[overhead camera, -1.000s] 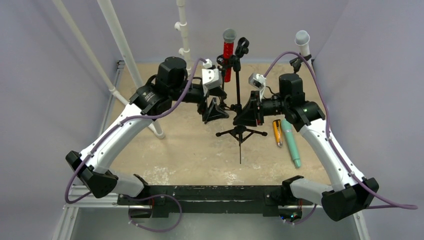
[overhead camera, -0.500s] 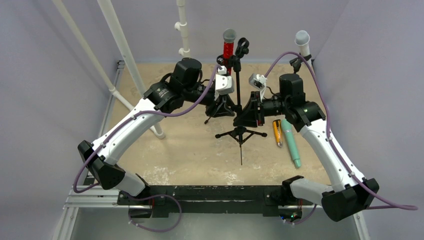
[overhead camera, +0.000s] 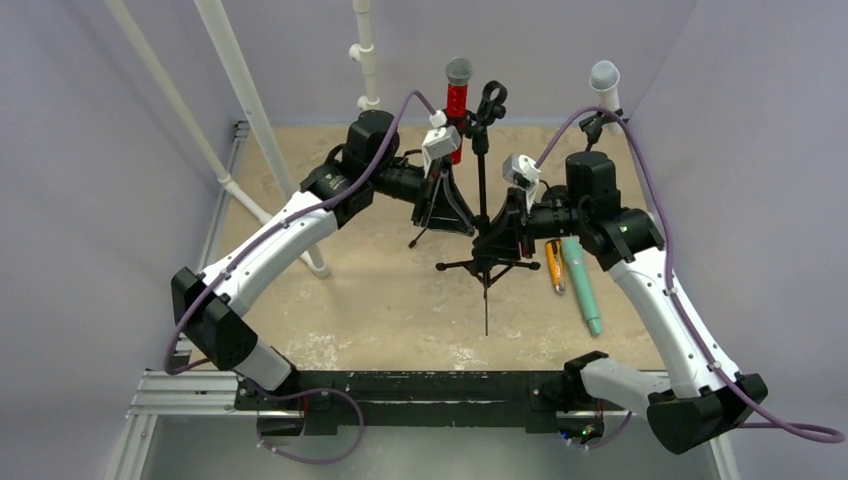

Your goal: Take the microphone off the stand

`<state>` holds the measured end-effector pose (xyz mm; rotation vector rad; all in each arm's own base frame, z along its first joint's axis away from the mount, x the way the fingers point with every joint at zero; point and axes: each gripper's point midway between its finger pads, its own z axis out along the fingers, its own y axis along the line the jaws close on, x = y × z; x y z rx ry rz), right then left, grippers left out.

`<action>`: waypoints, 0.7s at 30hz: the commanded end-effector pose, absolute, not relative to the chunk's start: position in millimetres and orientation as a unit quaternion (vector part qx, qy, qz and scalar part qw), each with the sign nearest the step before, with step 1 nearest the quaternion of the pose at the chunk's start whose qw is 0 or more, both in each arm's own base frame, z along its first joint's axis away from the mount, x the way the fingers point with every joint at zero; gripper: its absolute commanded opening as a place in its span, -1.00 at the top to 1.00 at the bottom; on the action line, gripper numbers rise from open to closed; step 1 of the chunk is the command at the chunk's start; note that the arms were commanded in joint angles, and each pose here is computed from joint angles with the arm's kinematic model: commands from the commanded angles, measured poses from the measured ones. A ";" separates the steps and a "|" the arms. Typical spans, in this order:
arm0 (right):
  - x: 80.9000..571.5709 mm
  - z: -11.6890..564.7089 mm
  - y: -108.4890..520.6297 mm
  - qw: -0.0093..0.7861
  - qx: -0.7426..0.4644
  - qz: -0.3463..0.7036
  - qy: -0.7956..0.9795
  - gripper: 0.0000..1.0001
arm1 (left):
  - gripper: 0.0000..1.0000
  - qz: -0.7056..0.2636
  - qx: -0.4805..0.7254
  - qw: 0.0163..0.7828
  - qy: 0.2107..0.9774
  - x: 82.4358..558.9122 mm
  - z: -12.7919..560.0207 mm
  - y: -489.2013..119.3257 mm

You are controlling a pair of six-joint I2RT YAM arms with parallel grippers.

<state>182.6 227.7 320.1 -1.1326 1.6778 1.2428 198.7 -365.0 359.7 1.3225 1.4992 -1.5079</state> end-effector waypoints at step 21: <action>171.2 329.9 232.9 0.342 -0.416 0.539 0.648 1.00 | -0.44 -0.357 0.552 0.476 0.584 237.0 358.7 -339.5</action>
